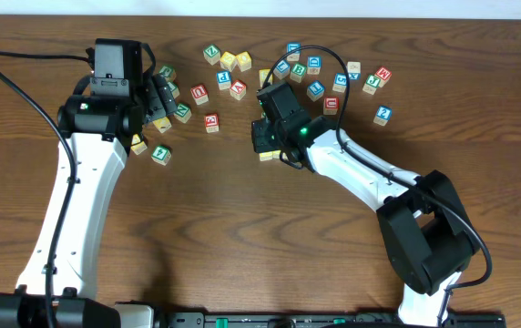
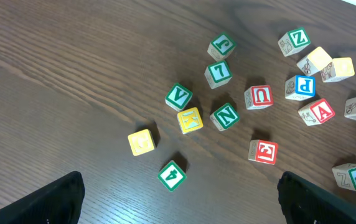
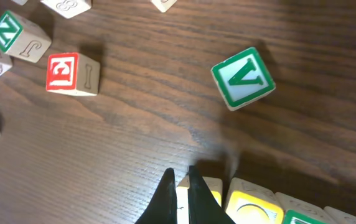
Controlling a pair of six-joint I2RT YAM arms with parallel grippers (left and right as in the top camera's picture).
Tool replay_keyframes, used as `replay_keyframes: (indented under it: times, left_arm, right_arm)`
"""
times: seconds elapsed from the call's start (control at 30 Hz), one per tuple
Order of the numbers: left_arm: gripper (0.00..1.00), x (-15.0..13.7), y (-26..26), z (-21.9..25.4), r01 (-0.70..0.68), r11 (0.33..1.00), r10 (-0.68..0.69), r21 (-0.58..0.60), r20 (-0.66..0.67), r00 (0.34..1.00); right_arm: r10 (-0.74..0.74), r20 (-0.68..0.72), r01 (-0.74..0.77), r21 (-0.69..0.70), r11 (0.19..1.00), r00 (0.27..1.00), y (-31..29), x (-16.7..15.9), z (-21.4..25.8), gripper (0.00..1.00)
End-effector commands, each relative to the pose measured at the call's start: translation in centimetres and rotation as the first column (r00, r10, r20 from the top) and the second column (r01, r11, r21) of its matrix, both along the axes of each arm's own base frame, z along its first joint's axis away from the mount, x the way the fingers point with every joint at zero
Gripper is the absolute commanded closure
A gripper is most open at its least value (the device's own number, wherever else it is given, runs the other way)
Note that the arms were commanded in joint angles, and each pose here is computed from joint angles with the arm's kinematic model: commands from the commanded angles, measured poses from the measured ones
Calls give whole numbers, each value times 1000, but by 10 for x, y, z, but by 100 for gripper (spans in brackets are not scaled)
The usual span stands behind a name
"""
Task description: Spell out CORL
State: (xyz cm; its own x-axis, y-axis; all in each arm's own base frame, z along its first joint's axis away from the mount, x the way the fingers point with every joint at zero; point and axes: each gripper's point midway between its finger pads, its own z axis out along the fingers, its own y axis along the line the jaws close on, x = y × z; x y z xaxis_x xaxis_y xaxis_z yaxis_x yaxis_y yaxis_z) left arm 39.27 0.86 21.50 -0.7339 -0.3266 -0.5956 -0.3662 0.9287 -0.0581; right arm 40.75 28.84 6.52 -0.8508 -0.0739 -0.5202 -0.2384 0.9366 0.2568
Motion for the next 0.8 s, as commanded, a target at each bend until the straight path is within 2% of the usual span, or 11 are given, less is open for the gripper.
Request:
replay_keyframes:
  times: [0.0,0.3,0.77]
  left_arm:
    - [2,0,2,3,2,1000,-2,10,5,1000]
    - [2,0,2,3,2,1000,-2,10,5,1000]
    - [2,0,2,3,2,1000,-2,10,5,1000]
  right_arm:
    - [1,41,0,-24,1000,999,-2,9,4,98]
    - [164,12,-165,15,986,986,29,-6,-17,98]
    - [138,-13,-138,-17,990,990,28,-8,-33,99]
